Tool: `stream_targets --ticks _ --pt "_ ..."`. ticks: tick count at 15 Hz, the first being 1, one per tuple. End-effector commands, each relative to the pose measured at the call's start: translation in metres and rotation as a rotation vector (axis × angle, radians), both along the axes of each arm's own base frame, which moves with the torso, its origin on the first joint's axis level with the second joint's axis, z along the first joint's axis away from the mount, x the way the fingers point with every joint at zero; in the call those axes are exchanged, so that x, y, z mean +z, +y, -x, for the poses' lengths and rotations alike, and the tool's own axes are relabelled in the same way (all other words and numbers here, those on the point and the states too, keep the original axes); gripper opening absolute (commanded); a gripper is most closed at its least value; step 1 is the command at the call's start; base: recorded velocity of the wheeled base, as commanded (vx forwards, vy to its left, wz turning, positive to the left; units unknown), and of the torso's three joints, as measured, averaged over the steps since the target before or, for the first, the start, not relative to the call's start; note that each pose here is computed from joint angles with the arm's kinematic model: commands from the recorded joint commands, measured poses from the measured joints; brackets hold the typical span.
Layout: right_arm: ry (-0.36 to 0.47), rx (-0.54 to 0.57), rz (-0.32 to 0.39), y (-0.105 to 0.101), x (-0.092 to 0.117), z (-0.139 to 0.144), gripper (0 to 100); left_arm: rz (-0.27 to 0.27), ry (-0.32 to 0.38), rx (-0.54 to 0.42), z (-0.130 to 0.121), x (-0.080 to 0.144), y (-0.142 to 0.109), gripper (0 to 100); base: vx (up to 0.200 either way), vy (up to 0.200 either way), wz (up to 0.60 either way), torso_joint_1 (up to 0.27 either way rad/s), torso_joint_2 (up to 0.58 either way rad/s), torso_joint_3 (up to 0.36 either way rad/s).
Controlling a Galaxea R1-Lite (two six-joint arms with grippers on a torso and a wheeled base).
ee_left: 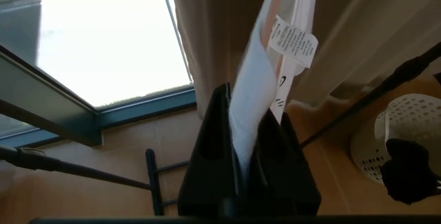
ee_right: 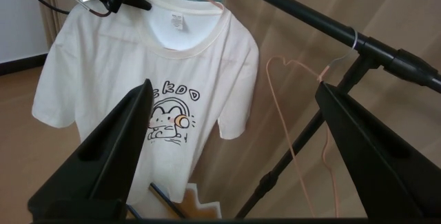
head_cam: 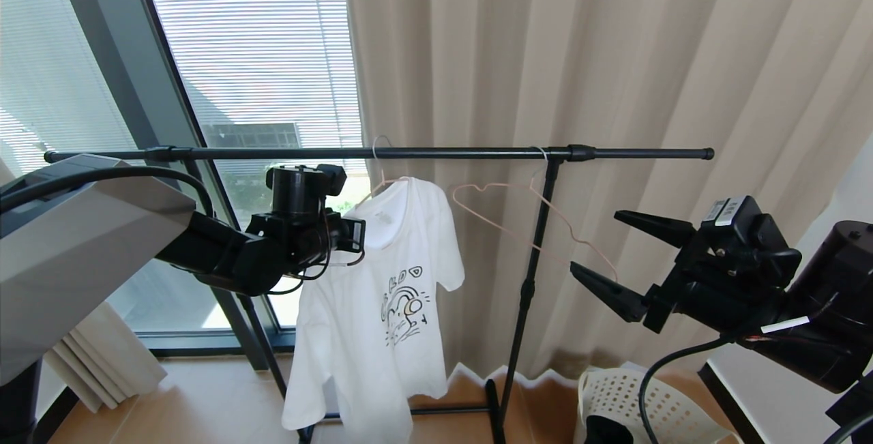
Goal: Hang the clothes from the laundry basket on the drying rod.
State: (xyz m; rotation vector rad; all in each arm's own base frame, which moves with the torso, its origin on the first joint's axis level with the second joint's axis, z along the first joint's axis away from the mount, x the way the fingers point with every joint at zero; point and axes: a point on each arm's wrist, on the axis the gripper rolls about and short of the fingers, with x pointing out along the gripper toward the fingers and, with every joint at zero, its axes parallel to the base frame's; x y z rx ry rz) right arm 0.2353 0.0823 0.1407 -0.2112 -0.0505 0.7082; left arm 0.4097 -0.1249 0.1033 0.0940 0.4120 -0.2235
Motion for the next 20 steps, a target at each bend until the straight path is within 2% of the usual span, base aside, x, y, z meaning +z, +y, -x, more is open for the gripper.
stream_targets --ticks 1,20 --pt "0.000 0.001 0.000 0.0001 -0.0001 -0.0001 100 0.000 0.002 -0.002 0.0007 -0.0004 -0.0008 0 0.000 0.000 0.00 0.000 0.00 0.000" --pt "-0.008 0.001 -0.002 -0.0004 0.0019 0.0014 100 -0.006 0.011 -0.006 0.0097 -0.0036 0.0007 0 0.000 0.000 0.00 0.000 0.00 0.000"
